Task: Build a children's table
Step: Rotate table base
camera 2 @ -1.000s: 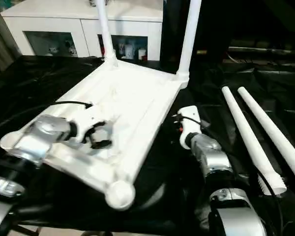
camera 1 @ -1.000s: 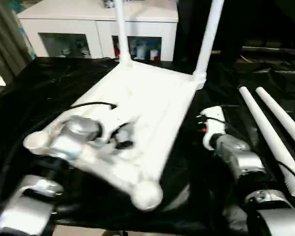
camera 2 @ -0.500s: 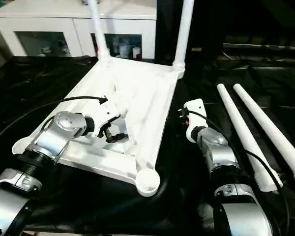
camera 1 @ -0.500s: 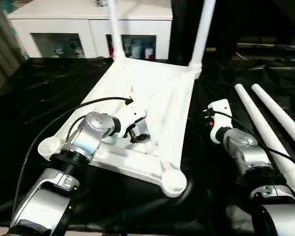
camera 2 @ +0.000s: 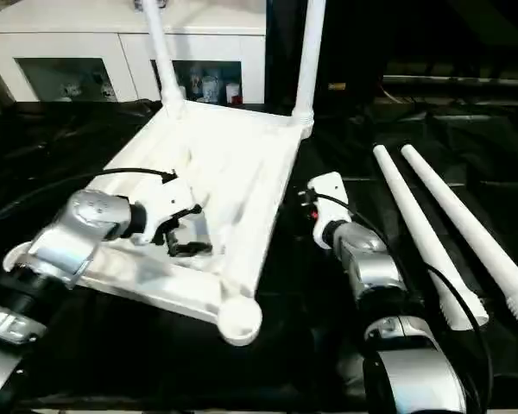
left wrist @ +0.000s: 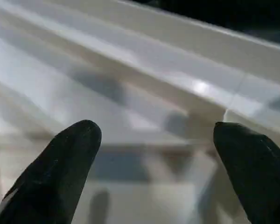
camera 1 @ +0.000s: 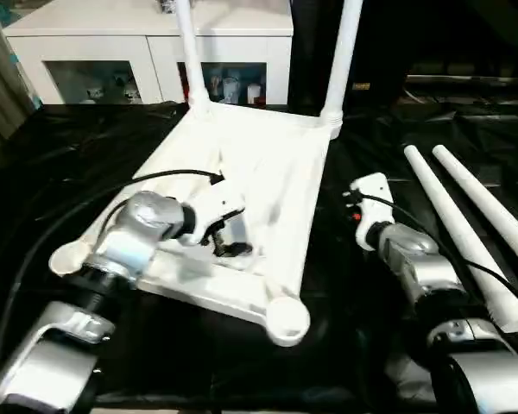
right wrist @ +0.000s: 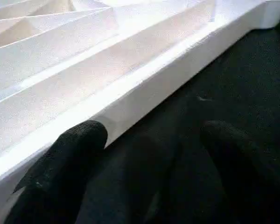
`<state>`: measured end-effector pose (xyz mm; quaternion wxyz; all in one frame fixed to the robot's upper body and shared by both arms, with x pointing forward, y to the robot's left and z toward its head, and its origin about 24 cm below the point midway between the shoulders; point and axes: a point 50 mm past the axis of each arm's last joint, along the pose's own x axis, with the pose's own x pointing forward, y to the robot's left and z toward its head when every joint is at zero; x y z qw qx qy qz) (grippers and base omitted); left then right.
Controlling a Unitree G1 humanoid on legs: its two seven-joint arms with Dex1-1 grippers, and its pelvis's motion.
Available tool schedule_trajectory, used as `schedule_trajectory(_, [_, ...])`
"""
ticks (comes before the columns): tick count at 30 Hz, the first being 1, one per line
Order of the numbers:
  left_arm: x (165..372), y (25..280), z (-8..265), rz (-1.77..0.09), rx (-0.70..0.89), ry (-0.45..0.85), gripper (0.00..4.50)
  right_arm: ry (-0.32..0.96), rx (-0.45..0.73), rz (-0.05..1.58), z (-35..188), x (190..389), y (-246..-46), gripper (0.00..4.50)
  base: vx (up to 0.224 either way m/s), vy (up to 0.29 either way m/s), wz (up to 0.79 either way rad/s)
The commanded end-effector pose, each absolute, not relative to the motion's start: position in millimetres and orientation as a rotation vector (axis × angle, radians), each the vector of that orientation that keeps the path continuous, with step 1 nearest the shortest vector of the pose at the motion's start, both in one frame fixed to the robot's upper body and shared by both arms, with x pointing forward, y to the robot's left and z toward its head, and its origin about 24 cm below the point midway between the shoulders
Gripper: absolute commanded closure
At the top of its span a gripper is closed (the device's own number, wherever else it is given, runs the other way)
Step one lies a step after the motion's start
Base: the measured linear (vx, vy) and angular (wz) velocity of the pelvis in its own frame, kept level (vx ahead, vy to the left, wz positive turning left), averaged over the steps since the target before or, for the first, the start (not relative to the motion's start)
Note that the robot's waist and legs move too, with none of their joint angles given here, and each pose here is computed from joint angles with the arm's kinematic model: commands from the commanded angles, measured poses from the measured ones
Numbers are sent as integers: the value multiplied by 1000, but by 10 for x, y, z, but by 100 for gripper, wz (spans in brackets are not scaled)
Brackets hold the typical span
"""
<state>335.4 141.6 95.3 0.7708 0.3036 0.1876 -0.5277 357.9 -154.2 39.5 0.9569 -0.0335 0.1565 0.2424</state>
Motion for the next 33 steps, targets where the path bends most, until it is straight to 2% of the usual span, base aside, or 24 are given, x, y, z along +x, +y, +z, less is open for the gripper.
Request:
schedule_trajectory(1, [3376, 1492, 982, -1123, 726, 416, 3, 263, -85, 534, 524, 3644, -1452, 53, 0, 0, 0])
schedule_trajectory(5, [3350, 1571, 927, -1144, 794, 475, 3, 268, -88, 540, 513, 3644, -1445, 53, 0, 0, 0])
schedule_trajectory(8, [3386, 1608, 878, -1102, 863, 468, 3, 271, -89, 544, 500, 3642, -1433, 53, 0, 0, 0])
schedule_trajectory(12, [3464, 1639, 965, -1039, 814, 418, 3, 271, -92, 551, 490, 3631, -1445, 53, 0, 0, 0])
schedule_trajectory(17, [3470, 1754, 967, -1030, 868, 453, 3, 281, -94, 547, 449, 3605, -1489, 53, 0, 0, 0])
schedule_trajectory(24, [3374, 1800, 769, -1121, 950, 556, 3, 286, -93, 551, 423, 3589, -1475, 53, 0, 0, 0])
schedule_trajectory(26, [3252, 1797, 653, -1231, 940, 660, 3, 288, -88, 553, 408, 3586, -1423, 53, 0, 0, 0])
schedule_trajectory(33, [3165, 1677, 632, -1322, 886, 670, 3, 281, -85, 552, 402, 3598, -1287, 53, 0, 0, 0])
